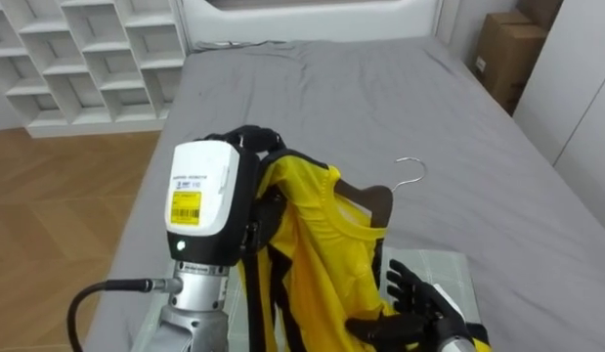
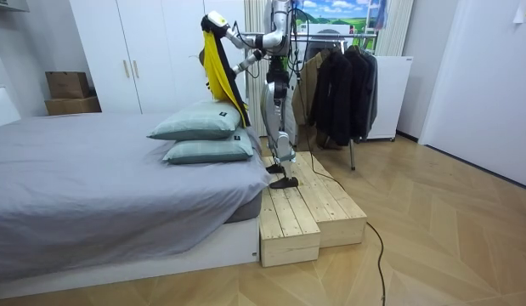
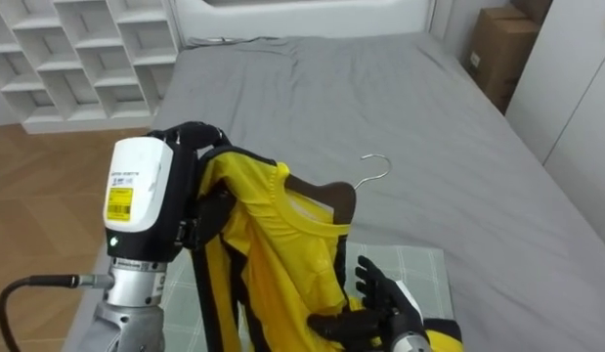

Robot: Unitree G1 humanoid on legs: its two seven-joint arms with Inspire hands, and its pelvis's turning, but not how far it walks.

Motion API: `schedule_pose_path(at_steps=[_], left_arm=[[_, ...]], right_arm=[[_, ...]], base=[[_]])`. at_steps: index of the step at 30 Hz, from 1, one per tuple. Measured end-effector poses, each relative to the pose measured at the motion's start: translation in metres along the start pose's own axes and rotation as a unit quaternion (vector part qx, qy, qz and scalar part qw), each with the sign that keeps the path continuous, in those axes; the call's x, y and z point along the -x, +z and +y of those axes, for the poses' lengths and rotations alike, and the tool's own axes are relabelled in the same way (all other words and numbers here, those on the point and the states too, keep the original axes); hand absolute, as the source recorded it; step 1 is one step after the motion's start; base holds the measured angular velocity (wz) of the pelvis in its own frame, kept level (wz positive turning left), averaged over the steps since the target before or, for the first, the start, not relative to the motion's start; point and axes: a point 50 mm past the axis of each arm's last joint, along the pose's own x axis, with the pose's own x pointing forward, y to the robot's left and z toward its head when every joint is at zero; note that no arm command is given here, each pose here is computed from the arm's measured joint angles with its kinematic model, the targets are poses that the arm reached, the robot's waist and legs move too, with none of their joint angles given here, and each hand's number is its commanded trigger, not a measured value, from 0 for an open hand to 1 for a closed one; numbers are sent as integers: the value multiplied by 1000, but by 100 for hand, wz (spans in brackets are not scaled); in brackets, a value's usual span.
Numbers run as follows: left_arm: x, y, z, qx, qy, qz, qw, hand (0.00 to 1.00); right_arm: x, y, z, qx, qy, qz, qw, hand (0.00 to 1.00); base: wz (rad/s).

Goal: Hang clothes

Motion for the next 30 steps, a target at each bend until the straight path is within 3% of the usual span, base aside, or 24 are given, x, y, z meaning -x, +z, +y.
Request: schedule_pose_path(at_steps=[10,30], left_arm=[[-1,4,1,-10,2,-17,1000,100],[-5,12,0,-7,15,-43,999,100]], right_arm=[[-13,10,11,7,16,6,1000,0],[-16,16,16,8,28,0,1000,0]], base=[[2],[0]])
